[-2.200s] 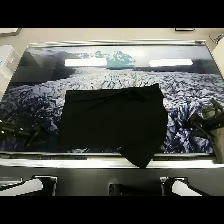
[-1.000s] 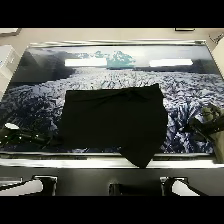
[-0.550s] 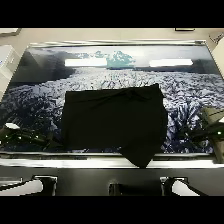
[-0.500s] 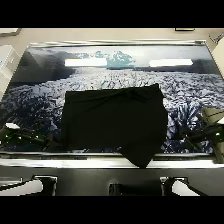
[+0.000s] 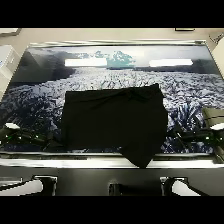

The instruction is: Fold the clothes and pants, and hang the long-sleeved shirts on hangers.

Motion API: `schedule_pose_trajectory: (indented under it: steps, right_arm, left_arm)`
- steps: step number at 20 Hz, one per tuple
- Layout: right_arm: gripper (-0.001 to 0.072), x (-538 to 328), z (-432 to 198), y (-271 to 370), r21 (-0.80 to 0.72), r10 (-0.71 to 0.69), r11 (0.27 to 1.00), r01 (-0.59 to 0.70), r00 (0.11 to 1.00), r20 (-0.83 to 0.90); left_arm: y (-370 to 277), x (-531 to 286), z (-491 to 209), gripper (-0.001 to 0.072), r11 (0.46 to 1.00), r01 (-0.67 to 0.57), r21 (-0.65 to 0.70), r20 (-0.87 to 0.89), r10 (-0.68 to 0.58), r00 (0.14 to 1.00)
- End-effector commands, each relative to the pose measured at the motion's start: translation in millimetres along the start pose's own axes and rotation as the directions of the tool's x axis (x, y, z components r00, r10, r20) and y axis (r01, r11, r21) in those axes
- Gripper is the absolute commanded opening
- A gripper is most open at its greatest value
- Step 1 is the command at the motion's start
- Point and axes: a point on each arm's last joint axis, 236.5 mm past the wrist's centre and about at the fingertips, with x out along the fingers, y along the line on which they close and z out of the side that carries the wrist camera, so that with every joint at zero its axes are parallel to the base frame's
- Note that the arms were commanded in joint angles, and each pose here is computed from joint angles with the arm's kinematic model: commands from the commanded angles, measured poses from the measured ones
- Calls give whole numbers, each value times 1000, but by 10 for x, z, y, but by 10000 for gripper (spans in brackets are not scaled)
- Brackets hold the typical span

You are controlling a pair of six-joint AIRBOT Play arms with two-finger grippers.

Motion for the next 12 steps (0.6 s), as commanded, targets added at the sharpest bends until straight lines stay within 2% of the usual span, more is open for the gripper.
schedule_pose_trajectory:
  steps: [1,4,5,6,7,8,10,12]
  right_arm:
    - [530,70,19,17,33,21,999,-21,1000,-6]
    - [517,305,-54,151,-29,-8,1000,7,998,-54]
    - [418,373,-66,210,-55,-23,998,20,998,-55]
    - [266,415,-69,263,-76,-35,997,31,998,-54]
    - [70,421,-65,323,-97,-37,995,32,998,-55]
    - [39,373,-63,396,-116,-29,993,22,997,-66]
    - [38,139,63,623,-201,-14,980,5,999,-42]
    - [37,-366,409,1063,-329,20,944,16,994,105]
  left_arm:
    - [9,-4,18,25,1000,-5,0,8,5,1000]
    - [8,-4,18,25,1000,-5,0,7,5,1000]
    - [6,-4,15,25,1000,-4,-9,7,4,1000]
    - [5,-7,19,25,1000,-5,-10,7,5,1000]
    - [0,-16,27,25,1000,-5,-8,9,5,1000]
    - [-13,-45,58,24,1000,-9,1,18,9,1000]
    - [-99,-213,207,23,998,-33,48,69,29,997]
    - [-329,-591,502,23,989,-87,116,198,63,978]
